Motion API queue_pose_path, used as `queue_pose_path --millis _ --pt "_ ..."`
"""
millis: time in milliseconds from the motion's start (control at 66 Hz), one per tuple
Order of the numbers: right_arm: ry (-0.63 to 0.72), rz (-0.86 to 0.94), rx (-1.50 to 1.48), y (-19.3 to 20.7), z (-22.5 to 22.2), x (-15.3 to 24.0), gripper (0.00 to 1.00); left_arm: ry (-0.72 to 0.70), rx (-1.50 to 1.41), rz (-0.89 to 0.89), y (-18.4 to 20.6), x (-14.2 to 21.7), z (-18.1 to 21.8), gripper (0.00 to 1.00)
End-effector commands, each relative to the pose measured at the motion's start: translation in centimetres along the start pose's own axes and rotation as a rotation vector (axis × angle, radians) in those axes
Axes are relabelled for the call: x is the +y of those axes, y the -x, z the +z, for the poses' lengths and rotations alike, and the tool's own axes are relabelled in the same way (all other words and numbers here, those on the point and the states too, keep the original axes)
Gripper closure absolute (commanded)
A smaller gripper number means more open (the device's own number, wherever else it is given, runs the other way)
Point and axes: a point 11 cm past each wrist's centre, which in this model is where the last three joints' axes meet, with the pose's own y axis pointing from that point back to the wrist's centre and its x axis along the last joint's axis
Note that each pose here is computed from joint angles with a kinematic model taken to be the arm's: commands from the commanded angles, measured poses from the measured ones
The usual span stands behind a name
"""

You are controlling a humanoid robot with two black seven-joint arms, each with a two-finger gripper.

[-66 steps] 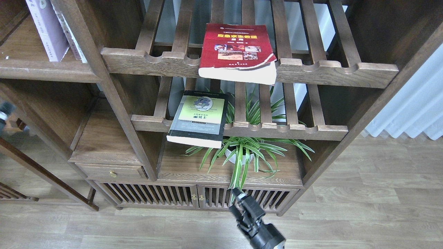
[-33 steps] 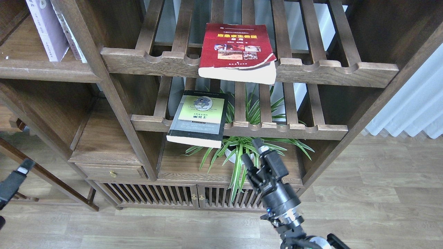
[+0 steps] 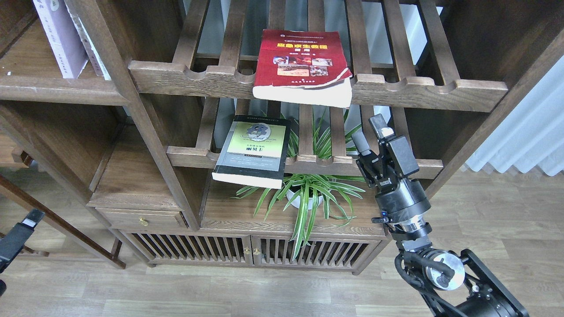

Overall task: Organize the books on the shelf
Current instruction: 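Raise the right gripper toward the red book on the upper shelf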

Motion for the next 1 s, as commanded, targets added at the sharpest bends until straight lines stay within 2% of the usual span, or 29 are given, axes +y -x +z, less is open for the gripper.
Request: queue_pose_path --millis 0,318,636,985 --pt "0.009 -0.04 -0.002 0.8 0.5 -1.2 0.04 0.003 0.0 0.002 -0.1 0.0 0.1 0.01" --pt "0.039 -0.088 0.032 1.7 0.7 -2.8 0.04 0.008 -0.003 0.002 -0.1 0.0 0.3 0.01" --pt "0.11 -0.135 0.018 2.4 5.6 -4.0 0.04 0.013 -0.003 0.004 -0.1 0.1 0.5 0.01" --pt "0.131 -0.192 0.071 3.6 5.3 -5.8 0.04 0.022 -0.002 0.006 -0.2 0.2 0.7 0.01"
